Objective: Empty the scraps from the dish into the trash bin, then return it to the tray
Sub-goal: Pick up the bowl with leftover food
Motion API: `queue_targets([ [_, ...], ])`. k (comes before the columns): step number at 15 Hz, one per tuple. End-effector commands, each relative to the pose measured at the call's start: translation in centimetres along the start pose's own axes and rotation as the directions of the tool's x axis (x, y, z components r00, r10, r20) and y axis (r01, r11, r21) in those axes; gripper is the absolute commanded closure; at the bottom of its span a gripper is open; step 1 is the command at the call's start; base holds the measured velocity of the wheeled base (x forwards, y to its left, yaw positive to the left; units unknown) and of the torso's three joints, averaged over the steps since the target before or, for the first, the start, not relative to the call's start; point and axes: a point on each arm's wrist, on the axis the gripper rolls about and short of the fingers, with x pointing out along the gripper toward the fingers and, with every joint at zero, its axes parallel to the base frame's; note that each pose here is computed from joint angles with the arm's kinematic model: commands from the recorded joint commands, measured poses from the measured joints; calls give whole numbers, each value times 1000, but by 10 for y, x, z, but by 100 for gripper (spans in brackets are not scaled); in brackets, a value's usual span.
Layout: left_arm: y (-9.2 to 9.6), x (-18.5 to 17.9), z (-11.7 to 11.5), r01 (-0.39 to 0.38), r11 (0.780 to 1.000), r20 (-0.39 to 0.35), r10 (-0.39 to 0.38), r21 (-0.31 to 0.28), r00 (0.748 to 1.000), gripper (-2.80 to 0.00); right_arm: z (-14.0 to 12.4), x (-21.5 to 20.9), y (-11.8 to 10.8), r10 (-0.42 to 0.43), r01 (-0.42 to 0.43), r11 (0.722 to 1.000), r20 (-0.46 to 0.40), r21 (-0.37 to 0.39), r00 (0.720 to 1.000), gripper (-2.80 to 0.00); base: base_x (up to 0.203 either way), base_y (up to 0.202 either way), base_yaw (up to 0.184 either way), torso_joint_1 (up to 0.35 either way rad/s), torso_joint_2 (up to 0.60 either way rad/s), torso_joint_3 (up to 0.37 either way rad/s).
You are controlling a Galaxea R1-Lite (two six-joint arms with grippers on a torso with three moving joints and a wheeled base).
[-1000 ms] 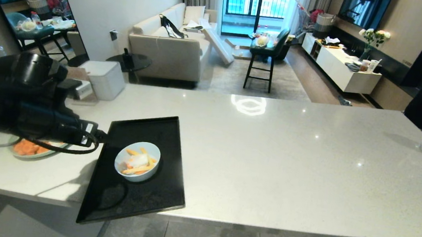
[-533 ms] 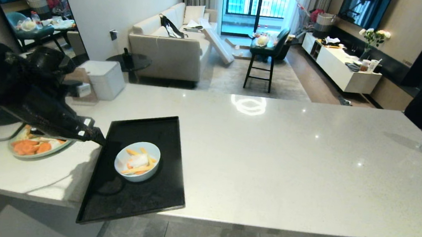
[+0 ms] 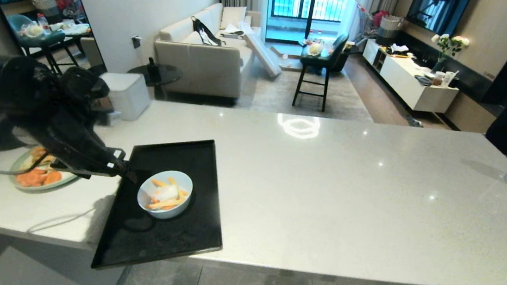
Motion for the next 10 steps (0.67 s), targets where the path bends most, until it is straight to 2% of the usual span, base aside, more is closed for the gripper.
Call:
queue_targets([
  [1,-9,6,-1,12,1000,-22,-11,21,1000,-280,0,0,0,0,0,1000,1,1,1000,0,0,0,0,0,0,0],
  [5,-14,23,2,17,999,-48,-15,33,999,-280,0,0,0,0,0,1000,1,1,1000,0,0,0,0,0,0,0],
  [10,-14,47,11,5,999,-29,-4,35,1000,-280,0,0,0,0,0,1000,1,1,1000,0,0,0,0,0,0,0],
])
